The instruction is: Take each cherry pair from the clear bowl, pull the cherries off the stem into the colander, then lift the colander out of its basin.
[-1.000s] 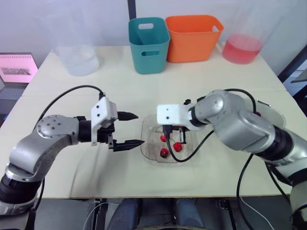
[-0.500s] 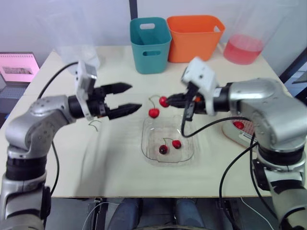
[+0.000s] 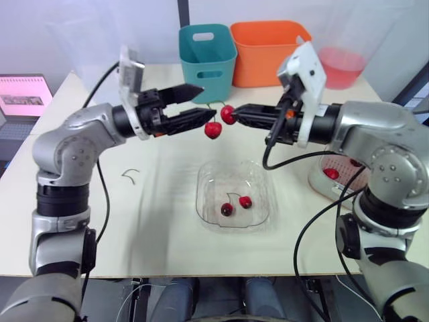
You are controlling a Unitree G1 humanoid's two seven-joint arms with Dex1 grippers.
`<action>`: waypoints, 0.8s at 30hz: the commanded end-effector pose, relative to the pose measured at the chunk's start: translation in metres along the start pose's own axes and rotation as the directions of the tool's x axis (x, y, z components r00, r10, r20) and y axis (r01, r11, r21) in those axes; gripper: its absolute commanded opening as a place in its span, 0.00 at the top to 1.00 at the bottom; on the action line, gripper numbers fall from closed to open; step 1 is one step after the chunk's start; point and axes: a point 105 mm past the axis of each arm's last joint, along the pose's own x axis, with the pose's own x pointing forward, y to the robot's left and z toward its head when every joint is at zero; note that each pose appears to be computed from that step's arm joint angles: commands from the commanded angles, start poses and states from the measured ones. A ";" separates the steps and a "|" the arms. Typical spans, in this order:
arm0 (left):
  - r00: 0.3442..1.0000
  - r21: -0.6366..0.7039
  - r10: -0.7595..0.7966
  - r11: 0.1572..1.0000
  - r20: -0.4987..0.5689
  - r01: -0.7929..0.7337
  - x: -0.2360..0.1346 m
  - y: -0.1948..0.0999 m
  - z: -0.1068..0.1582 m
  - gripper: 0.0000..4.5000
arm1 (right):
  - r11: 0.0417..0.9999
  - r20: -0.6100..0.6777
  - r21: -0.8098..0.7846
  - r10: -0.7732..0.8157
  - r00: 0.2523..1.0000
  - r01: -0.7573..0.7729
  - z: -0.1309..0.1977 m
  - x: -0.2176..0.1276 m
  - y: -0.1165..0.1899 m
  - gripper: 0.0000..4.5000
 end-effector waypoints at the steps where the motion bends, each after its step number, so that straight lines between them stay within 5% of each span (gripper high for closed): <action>1: 0.999 0.048 -0.013 0.999 0.029 0.012 0.003 -0.002 0.014 0.19 | 0.999 0.060 -0.040 -0.011 0.998 0.014 0.015 -0.006 0.002 1.00; 8: 0.999 0.036 -0.019 0.999 0.035 0.018 0.006 -0.003 0.013 0.97 | 0.999 0.068 -0.030 -0.012 0.998 0.014 0.015 -0.007 0.003 1.00; 15: 0.999 0.025 -0.019 1.000 0.039 0.018 0.005 -0.003 0.014 0.99 | 1.000 0.078 -0.013 0.003 0.997 -0.002 0.016 -0.008 0.006 1.00; 18: 0.999 0.049 -0.029 0.998 0.029 0.028 0.004 -0.003 0.018 1.00 | 1.000 0.062 -0.001 0.025 0.998 -0.025 0.011 -0.012 0.008 0.80; 24: 0.992 0.118 -0.110 0.986 -0.054 0.116 0.001 -0.007 0.027 1.00 | 0.996 0.075 0.065 0.058 0.995 -0.063 0.011 -0.032 0.000 0.11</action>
